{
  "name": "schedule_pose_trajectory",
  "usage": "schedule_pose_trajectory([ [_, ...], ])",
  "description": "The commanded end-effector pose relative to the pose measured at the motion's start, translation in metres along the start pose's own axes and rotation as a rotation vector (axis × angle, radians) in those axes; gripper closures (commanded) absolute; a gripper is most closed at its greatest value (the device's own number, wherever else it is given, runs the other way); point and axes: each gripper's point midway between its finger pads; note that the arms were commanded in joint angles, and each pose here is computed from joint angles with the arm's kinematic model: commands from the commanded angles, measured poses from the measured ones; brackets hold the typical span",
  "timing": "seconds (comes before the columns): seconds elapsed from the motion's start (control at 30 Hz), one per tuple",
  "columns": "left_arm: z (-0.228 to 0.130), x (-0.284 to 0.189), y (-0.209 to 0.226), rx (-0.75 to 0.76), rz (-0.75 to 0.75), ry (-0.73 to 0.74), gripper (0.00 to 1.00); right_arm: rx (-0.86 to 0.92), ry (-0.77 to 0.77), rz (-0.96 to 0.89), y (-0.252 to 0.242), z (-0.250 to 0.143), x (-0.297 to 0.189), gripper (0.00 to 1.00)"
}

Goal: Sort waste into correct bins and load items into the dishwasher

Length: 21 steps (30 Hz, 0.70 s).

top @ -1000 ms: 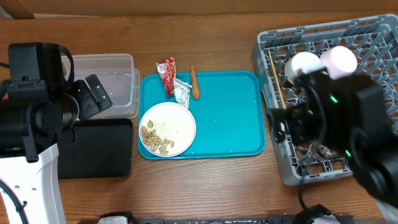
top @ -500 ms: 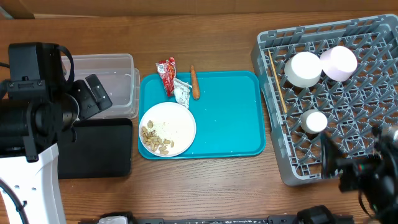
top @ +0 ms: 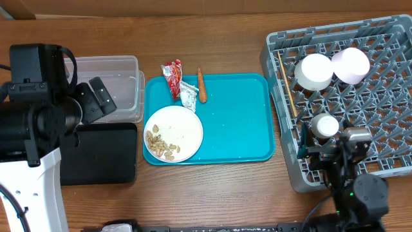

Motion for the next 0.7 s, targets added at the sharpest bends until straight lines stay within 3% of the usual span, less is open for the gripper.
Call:
schedule_pose_trajectory([
  [0.0, 0.003, 0.0, 0.002, -0.014, 0.01, -0.01, 0.0, 0.004, -0.063, 0.025, 0.01, -0.023, 0.003, 0.0],
  [0.43, 0.003, 0.0, 0.002, -0.014, 0.01, -0.01, 0.0, 0.011, -0.188, 0.035, 0.023, -0.064, 0.02, 0.0],
  [0.67, 0.003, 0.0, 0.002, -0.014, 0.01, -0.01, 0.0, 0.009, -0.149, 0.042, 0.024, -0.073, 0.021, 0.0],
])
Point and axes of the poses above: each gripper's point midway between its finger pads, its own x axis out along the fingers, its own y axis along the line the jaws close on, z = x × y, and after that the axes turned 13 degrees about -x, right-handed
